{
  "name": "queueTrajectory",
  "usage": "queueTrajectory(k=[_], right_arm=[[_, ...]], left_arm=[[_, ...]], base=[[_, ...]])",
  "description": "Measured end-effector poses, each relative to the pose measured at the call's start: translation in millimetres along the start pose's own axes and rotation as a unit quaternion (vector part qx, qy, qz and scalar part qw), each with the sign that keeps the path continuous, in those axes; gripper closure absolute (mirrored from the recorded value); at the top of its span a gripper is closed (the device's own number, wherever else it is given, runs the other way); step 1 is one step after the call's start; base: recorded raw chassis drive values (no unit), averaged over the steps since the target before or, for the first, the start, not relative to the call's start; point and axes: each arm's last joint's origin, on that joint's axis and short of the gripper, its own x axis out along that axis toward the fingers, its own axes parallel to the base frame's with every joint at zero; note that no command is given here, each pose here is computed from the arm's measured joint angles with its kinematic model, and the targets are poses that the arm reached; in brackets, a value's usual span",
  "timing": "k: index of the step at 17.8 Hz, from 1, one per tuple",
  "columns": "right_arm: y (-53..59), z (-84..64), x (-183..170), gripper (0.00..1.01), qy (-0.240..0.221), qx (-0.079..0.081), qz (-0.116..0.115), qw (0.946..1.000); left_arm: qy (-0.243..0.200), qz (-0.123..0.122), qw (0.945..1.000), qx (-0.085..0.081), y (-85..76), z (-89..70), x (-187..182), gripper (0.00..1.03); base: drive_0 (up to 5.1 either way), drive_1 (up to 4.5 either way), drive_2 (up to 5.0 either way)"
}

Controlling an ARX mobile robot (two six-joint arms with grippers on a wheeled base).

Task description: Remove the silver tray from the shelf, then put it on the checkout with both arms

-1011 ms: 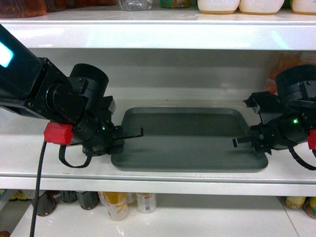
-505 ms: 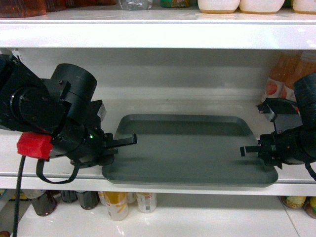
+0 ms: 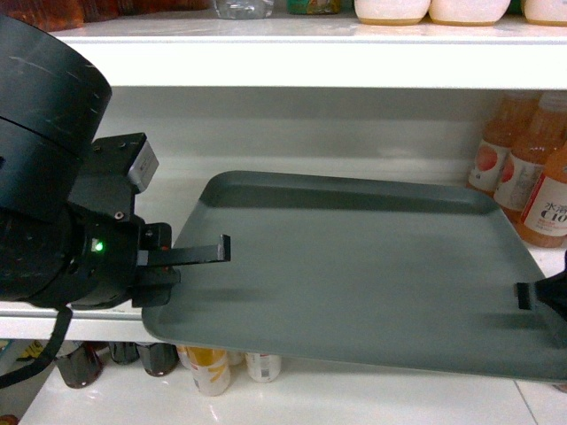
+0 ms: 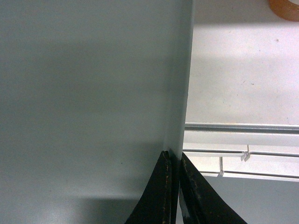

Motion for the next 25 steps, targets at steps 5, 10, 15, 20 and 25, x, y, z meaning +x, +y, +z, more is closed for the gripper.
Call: queueTrajectory(k=[5, 10, 15, 20, 25], right_arm=[[9.9, -9.8, -43.6, 0.98, -0.032, -0.009, 0.016, 0.9993], [14.6, -13.6, -56.9, 0.98, -0.046, -0.012, 0.027, 0.9985], [14.6, -13.6, -56.9, 0.98, -0.046, -0.011, 0.027, 0.9985], [14.6, -13.6, -56.6, 0.98, -0.046, -0.011, 0.027, 0.9985], [14.6, -13.8, -56.6, 0.98, -0.045, -0.011, 0.028, 0.9985]], left_arm=[[-0.039, 0.010, 0.9992, -0.002, 3.4, -7.1, -42.6, 1.00], [-0.043, 0.015, 0.9989, -0.011, 9.2, -14.4, -52.0, 1.00], [-0.043, 0.016, 0.9989, -0.011, 9.2, -14.4, -52.0, 1.00], [-0.044, 0.016, 0.9988, -0.011, 9.1, -14.2, -51.6, 1.00], [-0.044, 0.016, 0.9988, -0.011, 9.3, -14.2, -51.6, 1.00]], base=[[0.0, 0.00, 0.0], [0.0, 0.00, 0.0], [0.0, -0.57, 0.6], [0.0, -4.33, 4.3], [0.0, -4.32, 4.3]])
